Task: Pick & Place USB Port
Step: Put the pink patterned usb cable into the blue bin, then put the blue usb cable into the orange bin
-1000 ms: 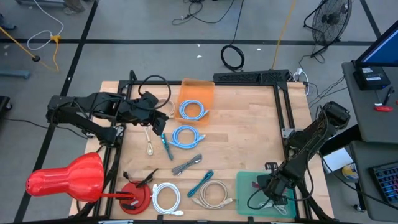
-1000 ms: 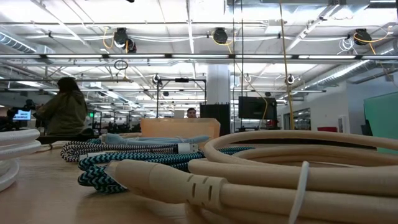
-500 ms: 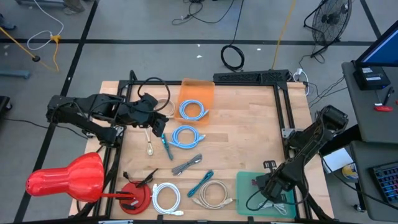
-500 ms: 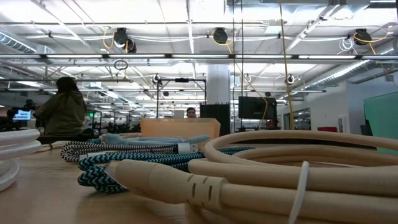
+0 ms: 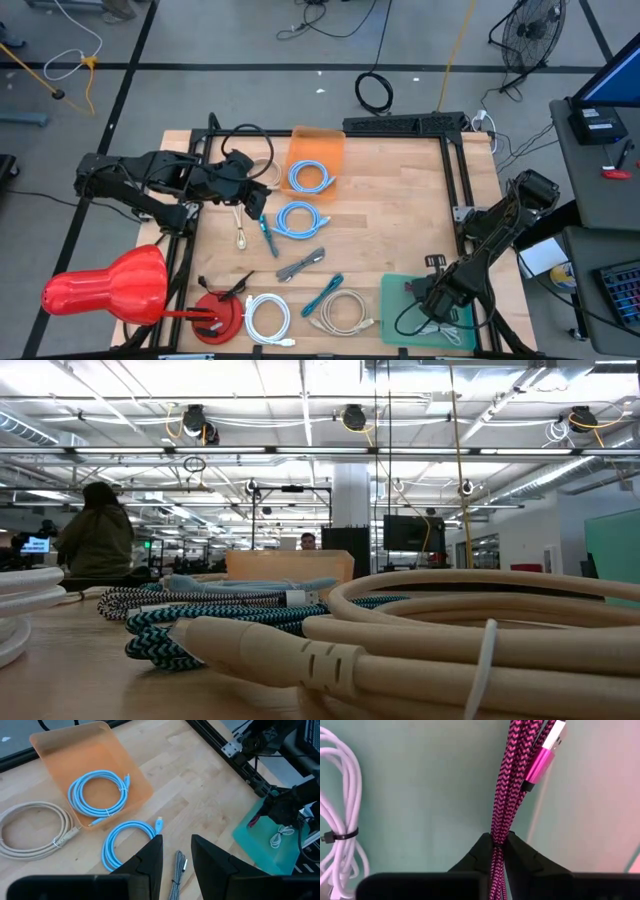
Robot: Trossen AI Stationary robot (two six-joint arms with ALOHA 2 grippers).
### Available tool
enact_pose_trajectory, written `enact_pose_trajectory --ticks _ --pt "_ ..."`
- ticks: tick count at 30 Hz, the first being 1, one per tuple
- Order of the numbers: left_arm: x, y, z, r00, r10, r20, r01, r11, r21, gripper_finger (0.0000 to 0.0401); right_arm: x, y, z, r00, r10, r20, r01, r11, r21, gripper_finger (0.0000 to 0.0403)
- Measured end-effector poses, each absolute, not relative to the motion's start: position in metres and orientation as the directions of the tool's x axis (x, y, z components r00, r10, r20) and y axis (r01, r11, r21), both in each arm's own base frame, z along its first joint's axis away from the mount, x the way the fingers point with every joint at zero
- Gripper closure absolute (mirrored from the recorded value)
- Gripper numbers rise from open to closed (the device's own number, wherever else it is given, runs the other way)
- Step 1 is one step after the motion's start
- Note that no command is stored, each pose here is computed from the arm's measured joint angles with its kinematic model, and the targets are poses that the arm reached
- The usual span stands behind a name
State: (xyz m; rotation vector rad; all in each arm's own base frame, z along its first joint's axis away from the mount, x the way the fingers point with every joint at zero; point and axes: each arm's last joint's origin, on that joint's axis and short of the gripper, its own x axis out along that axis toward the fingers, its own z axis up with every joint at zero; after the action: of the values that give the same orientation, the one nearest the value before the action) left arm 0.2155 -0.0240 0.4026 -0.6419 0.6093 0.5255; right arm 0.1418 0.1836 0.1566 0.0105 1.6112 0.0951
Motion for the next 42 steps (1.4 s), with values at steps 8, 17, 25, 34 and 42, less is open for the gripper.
enact_pose_trajectory --ticks 8,17,25,34,42 --pt "0.216 -0.024 0.403 0.704 0.254 -0.663 -0.613 0.688 -0.388 0.0298 0.143 0.184 0.157 -0.025 0.058 -0.998 0.004 0.998 0.058 0.0303" --pt "0.216 -0.024 0.403 0.704 0.254 -0.663 -0.612 0.691 -0.385 0.0298 0.144 0.19 0.165 -0.059 0.182 -0.982 0.022 0.983 0.181 0.0282" --pt "0.216 -0.024 0.403 0.704 0.255 -0.662 -0.612 0.69 -0.385 0.0298 0.155 0.195 0.215 0.051 0.348 -0.936 0.009 0.937 0.348 0.029" --pt "0.215 -0.024 0.403 0.703 0.267 -0.659 -0.618 0.688 -0.38 0.0298 0.175 0.171 0.273 0.385 0.356 -0.852 0.036 0.916 0.4 0.0294" --pt "0.215 -0.024 0.403 0.703 0.268 -0.658 -0.618 0.688 -0.38 0.0298 0.209 0.137 0.295 0.667 0.257 -0.699 0.065 0.915 0.398 0.0307"
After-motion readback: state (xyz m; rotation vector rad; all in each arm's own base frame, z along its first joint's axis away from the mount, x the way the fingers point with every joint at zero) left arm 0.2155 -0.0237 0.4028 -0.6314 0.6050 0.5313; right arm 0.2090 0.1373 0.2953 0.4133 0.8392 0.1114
